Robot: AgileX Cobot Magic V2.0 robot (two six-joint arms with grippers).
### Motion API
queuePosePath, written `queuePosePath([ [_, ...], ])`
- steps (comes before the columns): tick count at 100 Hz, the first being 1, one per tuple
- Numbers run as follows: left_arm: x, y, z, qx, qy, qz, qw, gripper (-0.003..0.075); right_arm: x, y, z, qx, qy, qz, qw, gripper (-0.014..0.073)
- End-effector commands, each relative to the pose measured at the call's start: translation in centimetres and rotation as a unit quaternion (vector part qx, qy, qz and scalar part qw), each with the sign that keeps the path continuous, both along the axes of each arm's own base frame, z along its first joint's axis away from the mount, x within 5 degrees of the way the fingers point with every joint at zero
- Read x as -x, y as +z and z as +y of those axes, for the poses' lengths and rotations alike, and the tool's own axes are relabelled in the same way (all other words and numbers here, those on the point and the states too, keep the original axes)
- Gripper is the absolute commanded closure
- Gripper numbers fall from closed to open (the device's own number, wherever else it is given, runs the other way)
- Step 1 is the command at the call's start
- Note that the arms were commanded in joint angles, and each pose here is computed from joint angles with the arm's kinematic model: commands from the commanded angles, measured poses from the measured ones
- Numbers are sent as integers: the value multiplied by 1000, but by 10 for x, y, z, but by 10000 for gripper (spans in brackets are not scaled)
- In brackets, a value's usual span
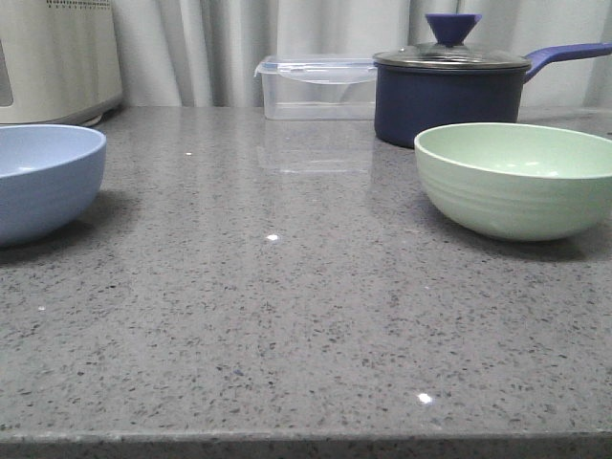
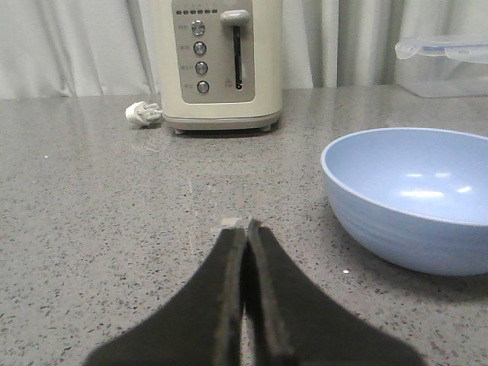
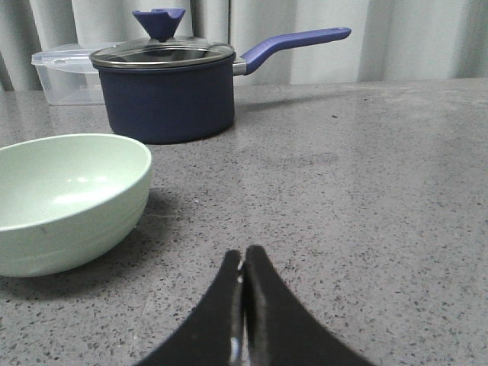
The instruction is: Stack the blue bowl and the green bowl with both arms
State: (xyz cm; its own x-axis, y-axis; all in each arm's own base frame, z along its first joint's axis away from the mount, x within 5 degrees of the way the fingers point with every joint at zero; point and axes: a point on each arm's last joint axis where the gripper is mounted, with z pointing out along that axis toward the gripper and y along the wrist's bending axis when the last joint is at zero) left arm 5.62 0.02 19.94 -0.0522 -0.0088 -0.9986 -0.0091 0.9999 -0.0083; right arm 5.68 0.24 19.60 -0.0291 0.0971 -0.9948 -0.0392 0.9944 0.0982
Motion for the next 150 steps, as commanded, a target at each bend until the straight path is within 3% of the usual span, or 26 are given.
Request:
queuePosePath([
  [1, 1, -4, 1, 4, 4, -37, 999, 741, 2, 8, 0, 9, -3, -47, 999, 676],
  [72, 1, -4, 1, 4, 4, -39, 999, 741, 2, 8, 0, 9, -3, -51, 999, 676],
  [101, 2, 10, 1, 3, 7, -95, 995, 741, 2, 10, 0, -4, -2, -57, 998, 676],
  [117, 5, 30, 1, 4, 4, -84, 996, 741, 1, 17, 0, -34, 0, -33, 999, 676],
  [150, -8, 97, 0, 8, -1, -23, 1000, 741, -11, 66, 2, -30, 6, 83, 996, 674],
])
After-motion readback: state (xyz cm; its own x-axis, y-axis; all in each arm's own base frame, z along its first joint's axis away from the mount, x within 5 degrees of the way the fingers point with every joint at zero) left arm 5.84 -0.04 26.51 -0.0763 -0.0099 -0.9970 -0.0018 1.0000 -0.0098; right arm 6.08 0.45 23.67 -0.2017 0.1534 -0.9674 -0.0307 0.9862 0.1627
